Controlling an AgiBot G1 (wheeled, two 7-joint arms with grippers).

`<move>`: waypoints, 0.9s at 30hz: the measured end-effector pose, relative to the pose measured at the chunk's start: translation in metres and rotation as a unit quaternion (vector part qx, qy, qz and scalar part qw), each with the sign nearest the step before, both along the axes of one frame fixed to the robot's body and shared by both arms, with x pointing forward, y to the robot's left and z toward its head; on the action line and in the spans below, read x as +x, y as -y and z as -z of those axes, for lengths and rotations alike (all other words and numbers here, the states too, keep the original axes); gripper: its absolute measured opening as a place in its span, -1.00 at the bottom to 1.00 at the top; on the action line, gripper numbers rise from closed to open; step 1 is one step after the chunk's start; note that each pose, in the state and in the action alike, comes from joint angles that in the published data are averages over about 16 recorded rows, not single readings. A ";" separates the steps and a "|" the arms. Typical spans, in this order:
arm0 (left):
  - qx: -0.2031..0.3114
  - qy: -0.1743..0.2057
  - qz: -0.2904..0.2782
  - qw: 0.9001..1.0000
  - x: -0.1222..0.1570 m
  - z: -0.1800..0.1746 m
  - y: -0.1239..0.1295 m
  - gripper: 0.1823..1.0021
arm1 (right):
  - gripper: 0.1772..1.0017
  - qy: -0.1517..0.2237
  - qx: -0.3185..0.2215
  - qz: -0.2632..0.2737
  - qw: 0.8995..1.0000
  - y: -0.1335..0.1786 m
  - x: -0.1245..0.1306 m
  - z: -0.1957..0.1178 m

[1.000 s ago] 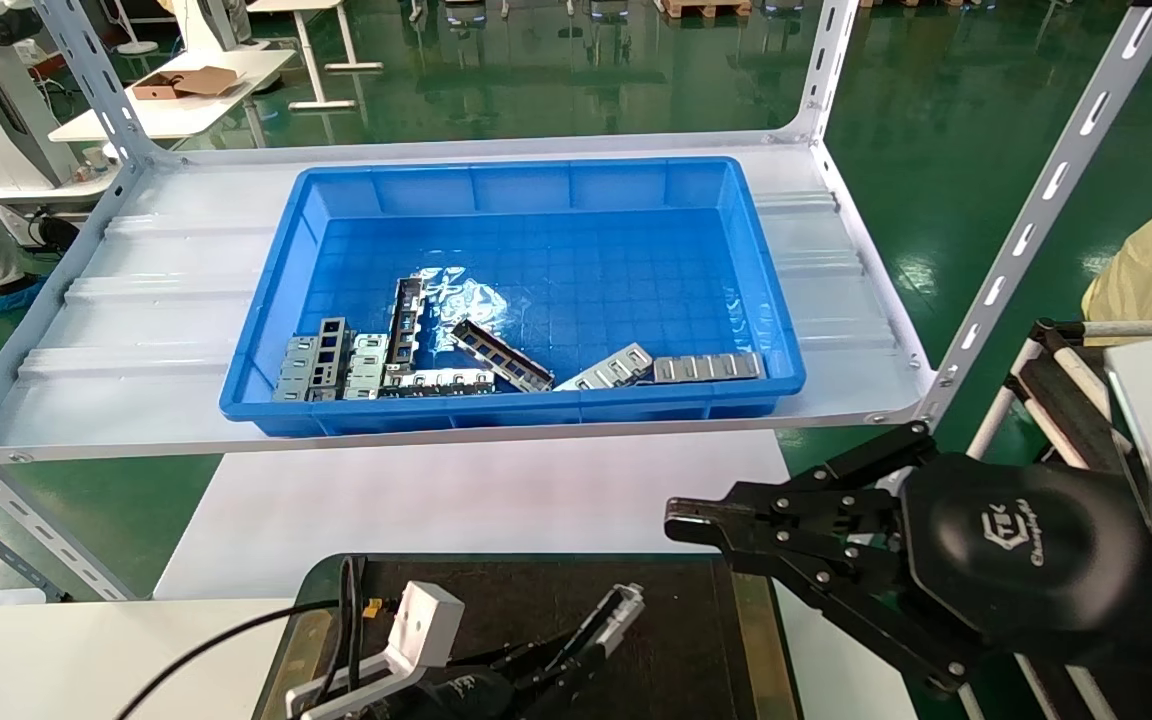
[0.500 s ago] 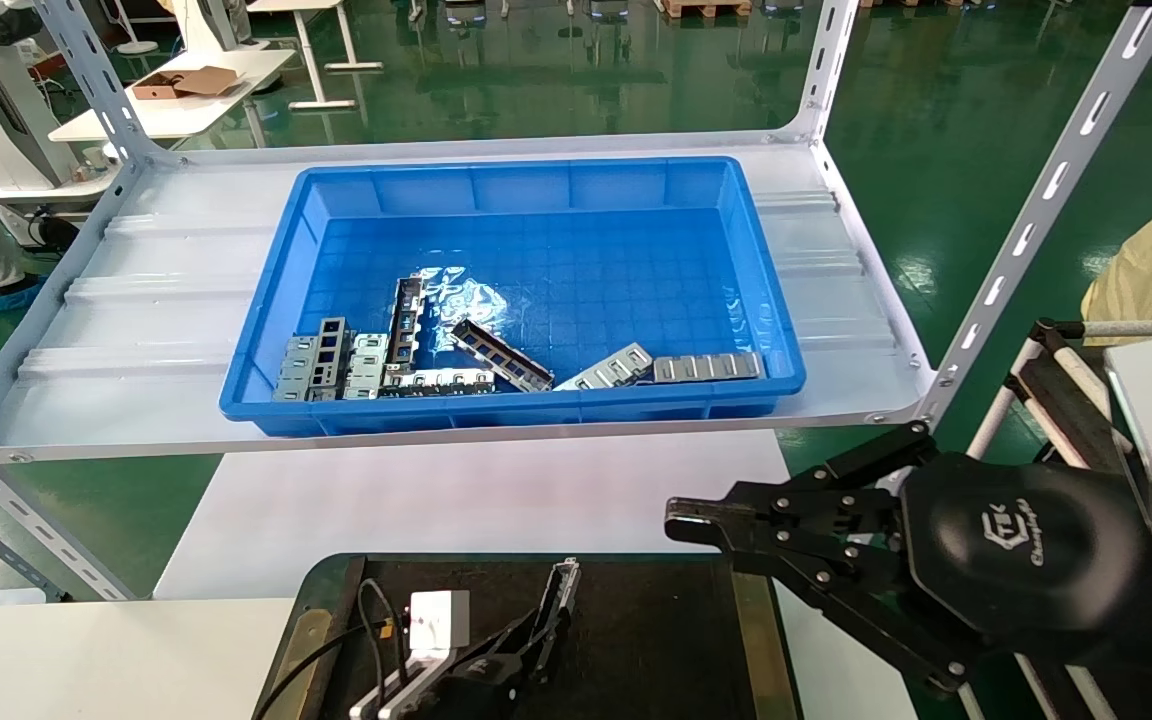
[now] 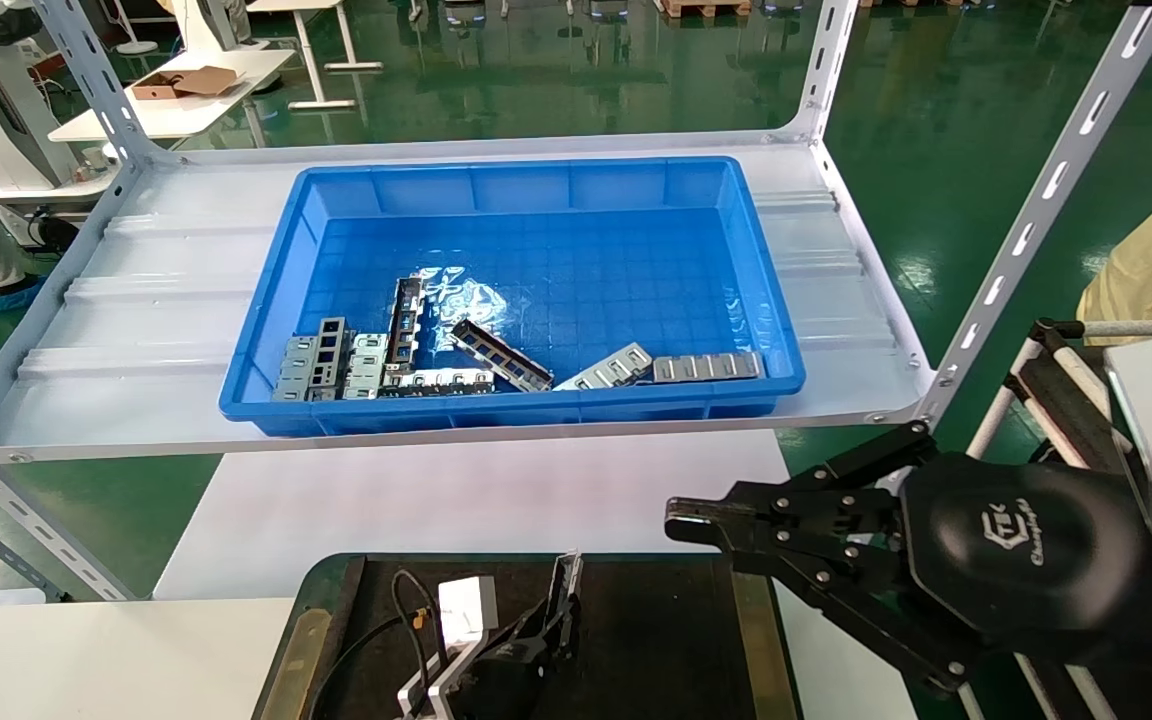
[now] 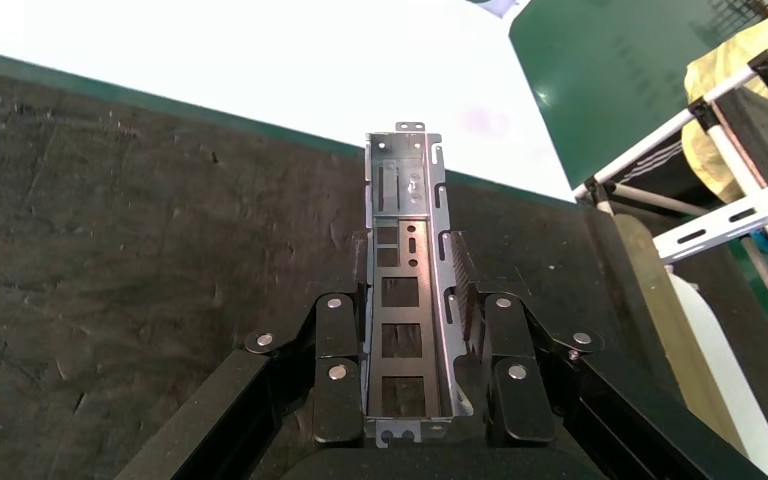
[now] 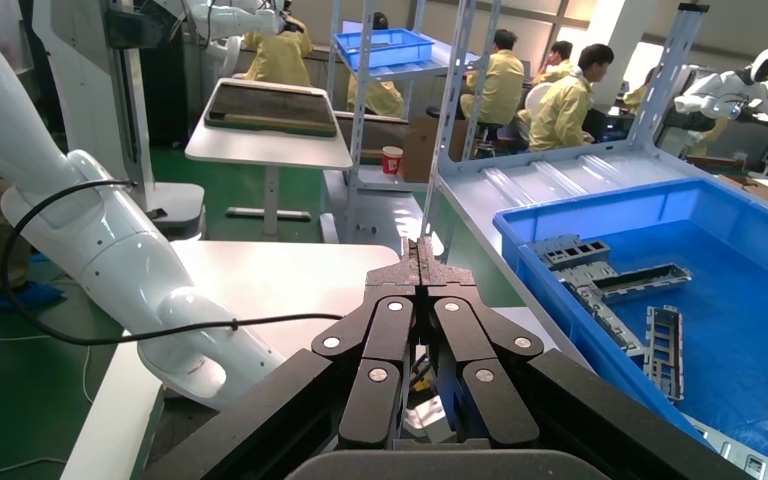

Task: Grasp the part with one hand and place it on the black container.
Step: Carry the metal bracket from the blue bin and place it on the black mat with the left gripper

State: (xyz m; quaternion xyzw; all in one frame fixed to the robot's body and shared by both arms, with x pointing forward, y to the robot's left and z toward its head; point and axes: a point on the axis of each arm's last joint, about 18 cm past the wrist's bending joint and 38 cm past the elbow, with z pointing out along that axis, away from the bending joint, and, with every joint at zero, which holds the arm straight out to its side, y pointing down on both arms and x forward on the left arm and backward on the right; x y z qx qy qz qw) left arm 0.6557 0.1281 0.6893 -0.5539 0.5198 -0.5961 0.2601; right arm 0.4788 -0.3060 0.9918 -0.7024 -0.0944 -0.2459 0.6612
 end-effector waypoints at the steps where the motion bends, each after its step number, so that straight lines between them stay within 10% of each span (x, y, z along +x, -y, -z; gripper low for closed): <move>1: 0.000 -0.001 -0.002 1.000 0.001 0.001 0.001 -0.58 | -0.97 0.000 0.000 0.000 1.000 0.000 0.000 0.000; 27: -0.012 -0.025 -0.020 0.999 0.006 0.022 0.003 -0.57 | -0.93 0.000 0.000 0.000 1.000 0.000 0.000 0.000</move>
